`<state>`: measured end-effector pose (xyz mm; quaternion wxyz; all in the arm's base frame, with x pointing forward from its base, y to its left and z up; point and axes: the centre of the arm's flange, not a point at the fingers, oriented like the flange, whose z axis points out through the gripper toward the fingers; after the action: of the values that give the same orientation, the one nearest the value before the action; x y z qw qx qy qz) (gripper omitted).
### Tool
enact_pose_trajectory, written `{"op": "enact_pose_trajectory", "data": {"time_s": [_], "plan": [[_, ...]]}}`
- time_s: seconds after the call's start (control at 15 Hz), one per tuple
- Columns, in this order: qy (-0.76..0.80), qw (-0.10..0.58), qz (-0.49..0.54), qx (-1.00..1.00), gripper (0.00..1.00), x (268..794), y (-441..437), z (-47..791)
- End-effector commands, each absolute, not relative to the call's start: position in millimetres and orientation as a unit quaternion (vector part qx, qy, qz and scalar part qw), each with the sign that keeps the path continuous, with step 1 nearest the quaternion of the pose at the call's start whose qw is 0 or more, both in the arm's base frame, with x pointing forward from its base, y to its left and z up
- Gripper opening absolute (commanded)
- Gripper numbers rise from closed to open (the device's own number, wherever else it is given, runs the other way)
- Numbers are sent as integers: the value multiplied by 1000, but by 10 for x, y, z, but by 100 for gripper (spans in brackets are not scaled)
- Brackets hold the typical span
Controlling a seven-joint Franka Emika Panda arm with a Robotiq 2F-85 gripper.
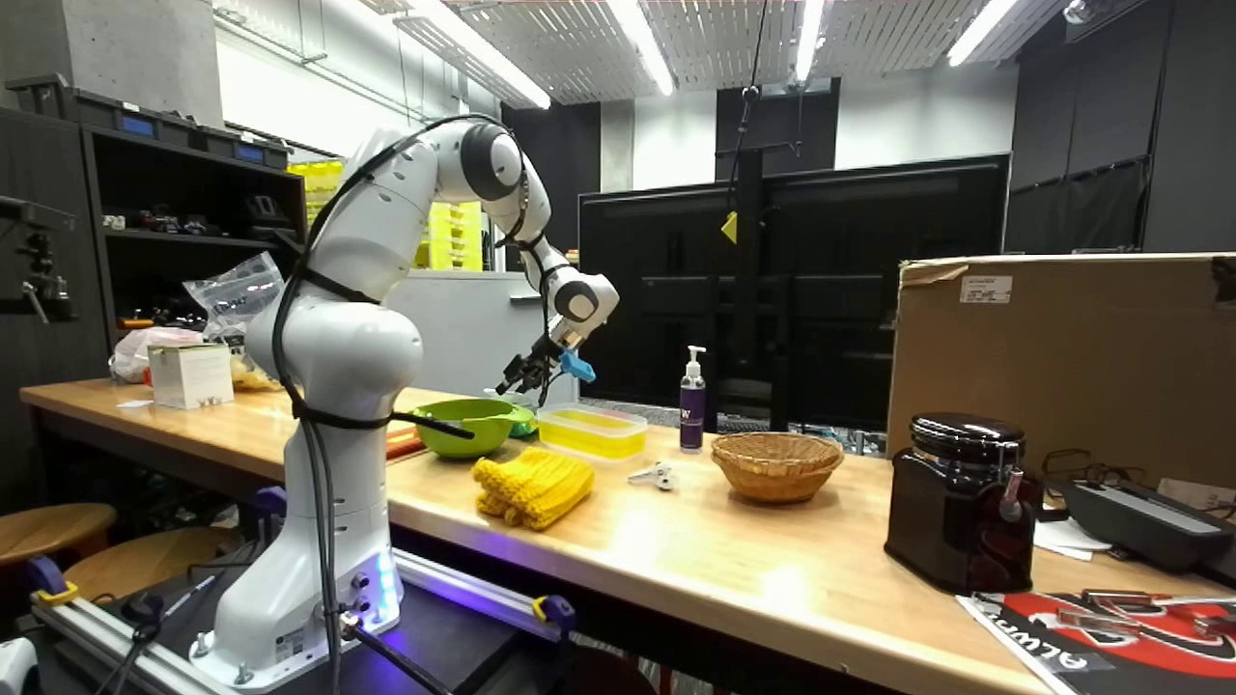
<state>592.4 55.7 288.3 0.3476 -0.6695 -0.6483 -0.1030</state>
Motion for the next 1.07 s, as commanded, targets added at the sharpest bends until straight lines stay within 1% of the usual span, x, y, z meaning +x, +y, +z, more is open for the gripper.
{"op": "enact_pose_trajectory", "data": {"time_s": [0.0,0.4,1.0], "plan": [[-649,359,-80,-666,42,5932,565,3010],[-647,389,-17,-655,42,5962,569,3155],[-653,423,81,-623,42,6281,572,3450]]}}
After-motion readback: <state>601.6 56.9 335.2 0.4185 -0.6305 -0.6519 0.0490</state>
